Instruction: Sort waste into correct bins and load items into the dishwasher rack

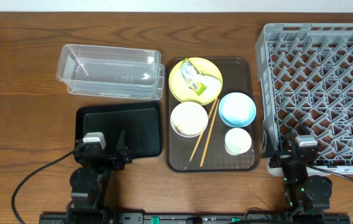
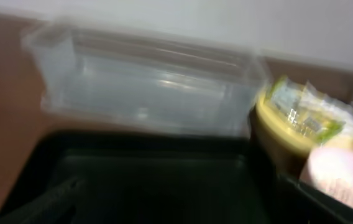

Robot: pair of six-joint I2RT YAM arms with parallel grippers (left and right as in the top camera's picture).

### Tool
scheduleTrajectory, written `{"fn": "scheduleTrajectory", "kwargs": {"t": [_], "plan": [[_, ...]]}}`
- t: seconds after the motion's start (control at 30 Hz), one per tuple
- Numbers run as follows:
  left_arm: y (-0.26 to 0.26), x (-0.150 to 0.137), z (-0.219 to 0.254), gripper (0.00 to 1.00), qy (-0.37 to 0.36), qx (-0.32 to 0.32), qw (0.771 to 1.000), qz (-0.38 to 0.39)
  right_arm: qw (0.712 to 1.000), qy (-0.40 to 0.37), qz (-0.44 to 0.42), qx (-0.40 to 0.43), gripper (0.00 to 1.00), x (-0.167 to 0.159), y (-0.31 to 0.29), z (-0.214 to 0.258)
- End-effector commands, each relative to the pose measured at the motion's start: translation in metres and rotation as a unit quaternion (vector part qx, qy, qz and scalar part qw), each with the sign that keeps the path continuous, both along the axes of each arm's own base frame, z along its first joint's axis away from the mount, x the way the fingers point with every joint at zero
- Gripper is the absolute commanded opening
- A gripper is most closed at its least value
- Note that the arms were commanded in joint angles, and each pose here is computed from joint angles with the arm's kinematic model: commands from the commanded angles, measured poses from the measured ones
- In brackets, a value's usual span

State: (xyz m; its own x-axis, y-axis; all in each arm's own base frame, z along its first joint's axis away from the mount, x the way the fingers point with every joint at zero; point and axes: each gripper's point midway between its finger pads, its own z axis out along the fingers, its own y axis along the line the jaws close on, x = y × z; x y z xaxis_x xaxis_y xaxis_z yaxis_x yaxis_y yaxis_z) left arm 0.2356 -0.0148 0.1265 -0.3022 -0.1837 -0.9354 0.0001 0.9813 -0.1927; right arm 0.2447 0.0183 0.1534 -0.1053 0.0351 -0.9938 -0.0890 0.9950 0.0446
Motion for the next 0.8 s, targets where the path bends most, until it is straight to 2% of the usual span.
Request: {"fn": "scheduleTrajectory", "kwargs": {"t": [0.0,0.13,0.3,0.4,0.57,0.67,0.77], "plan": [[0.003,-0.001,0.023,0.94,0.023,-0.006,1.0,0.01,0.999,0.032,-0.036,0.023,0.99,-0.002,-0.012,0.003],[0.003,0.007,0.04,0.94,0.058,-0.003,0.998,0.013,0.997,0.07,-0.038,0.022,0.99,-0.005,-0.012,0.02],[0.002,0.019,0.049,0.94,0.147,0.003,0.989,0.013,0.993,0.114,-0.037,0.003,0.99,0.0,-0.013,0.056],[0.0,0.024,0.047,0.94,0.218,0.006,0.976,0.01,0.984,0.175,-0.038,-0.001,0.99,0.004,-0.013,0.055],[0.0,0.015,0.038,0.94,0.332,0.013,0.943,0.008,0.956,0.293,-0.024,-0.002,0.99,0.006,-0.008,0.04],[-0.007,0.017,0.031,0.94,0.356,0.002,0.934,-0.008,0.941,0.338,-0.024,-0.005,0.99,0.01,-0.008,0.038],[-0.019,0.024,0.032,0.94,0.349,-0.018,0.936,-0.034,0.934,0.356,-0.023,-0.005,0.99,0.016,-0.007,0.041]]}}
